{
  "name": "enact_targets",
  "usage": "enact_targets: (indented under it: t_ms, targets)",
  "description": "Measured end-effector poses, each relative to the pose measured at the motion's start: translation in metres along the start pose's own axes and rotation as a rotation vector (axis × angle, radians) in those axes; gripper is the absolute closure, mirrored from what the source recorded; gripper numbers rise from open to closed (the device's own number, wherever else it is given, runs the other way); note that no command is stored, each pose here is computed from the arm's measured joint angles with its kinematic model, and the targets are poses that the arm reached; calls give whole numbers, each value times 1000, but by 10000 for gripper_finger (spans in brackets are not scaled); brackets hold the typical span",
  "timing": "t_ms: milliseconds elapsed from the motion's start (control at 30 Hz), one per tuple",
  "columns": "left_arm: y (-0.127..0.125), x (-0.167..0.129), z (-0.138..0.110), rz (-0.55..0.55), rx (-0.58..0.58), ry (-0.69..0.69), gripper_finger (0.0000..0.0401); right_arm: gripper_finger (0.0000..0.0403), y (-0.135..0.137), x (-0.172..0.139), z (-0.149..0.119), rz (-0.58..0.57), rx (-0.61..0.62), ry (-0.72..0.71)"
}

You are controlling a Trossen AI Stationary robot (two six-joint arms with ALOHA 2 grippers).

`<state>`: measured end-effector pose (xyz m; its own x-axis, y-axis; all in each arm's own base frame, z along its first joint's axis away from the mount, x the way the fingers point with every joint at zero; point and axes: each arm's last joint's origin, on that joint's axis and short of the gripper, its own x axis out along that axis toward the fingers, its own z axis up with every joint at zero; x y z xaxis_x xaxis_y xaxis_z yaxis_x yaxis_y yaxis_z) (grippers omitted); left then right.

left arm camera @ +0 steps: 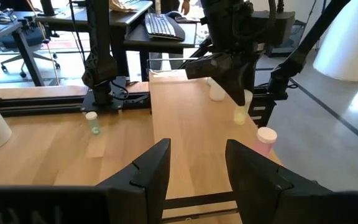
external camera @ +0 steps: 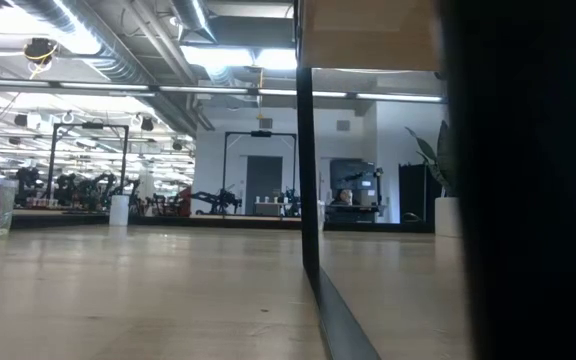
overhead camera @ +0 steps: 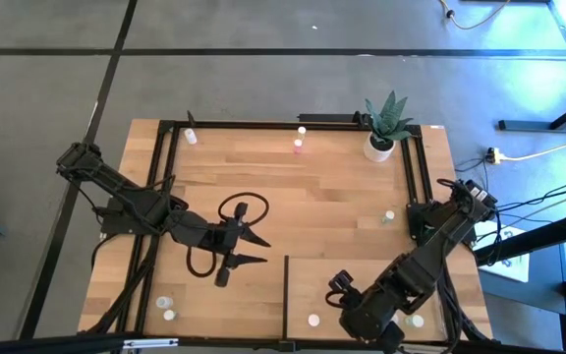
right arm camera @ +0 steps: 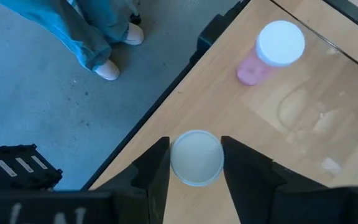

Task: Pick and place medicine bottles onto shelf by color
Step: Put the bottom yellow pill bottle on the shelf

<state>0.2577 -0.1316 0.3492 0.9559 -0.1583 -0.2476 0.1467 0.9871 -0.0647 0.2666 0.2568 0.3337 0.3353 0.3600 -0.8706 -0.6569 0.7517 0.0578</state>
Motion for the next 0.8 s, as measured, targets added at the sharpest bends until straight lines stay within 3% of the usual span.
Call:
enact_targets:
  t_ms: [800]
  targets:
    - [0, 0, 0, -2, 0, 0, 254, 257, 0, 12, -2, 0, -27, -13]
